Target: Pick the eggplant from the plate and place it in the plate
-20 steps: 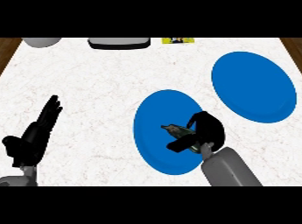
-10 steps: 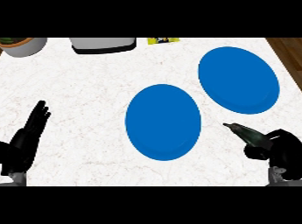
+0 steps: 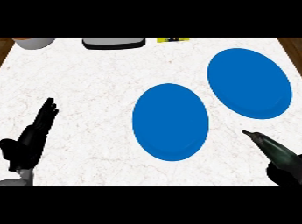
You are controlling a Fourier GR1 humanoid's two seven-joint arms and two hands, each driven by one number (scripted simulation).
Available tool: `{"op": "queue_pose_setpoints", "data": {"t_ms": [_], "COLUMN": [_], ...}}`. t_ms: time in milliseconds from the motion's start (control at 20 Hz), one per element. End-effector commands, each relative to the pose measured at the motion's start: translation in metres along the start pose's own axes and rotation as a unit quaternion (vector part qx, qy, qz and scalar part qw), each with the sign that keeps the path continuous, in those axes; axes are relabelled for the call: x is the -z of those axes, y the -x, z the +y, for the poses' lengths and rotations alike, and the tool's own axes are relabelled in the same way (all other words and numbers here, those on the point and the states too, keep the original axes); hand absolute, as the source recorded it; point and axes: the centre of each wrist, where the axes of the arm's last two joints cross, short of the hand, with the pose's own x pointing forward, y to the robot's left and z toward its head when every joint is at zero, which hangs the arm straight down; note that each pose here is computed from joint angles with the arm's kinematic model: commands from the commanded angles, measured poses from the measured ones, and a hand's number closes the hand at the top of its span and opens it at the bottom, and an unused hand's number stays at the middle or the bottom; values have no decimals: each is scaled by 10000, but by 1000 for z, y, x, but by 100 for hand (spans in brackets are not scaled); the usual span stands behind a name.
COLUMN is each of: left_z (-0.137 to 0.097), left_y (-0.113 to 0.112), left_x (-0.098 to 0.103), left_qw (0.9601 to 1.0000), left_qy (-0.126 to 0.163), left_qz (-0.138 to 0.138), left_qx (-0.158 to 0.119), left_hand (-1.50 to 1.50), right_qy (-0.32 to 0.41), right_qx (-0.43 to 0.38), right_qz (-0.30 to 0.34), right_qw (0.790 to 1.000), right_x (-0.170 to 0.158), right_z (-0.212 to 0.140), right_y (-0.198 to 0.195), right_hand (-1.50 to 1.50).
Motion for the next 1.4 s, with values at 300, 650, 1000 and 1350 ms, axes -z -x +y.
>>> {"op": "queue_pose_setpoints", "data": {"t_ms": [300, 650, 1000, 1350], "left_z": [-8, 3, -12, -17], "left_y": [-9, -4, -1, 4], "left_x": [19, 17, 14, 16], "left_qw": [9997, 9995, 9995, 9994], "left_qy": [204, 313, 287, 316], "left_qz": [-79, -101, -105, -138], "left_qx": [-48, -28, -101, -84], "left_hand": [0, 0, 0, 0], "right_qy": [1069, 959, 346, 277], "right_qx": [276, 415, 639, 745], "right_qz": [493, 203, 115, 10], "right_qw": [9927, 9943, 9973, 9968], "right_x": [-24, 29, 72, 116], "right_z": [-74, -81, -44, 10], "right_y": [-44, -91, -138, -172], "right_hand": [150, 150, 150, 150]}}
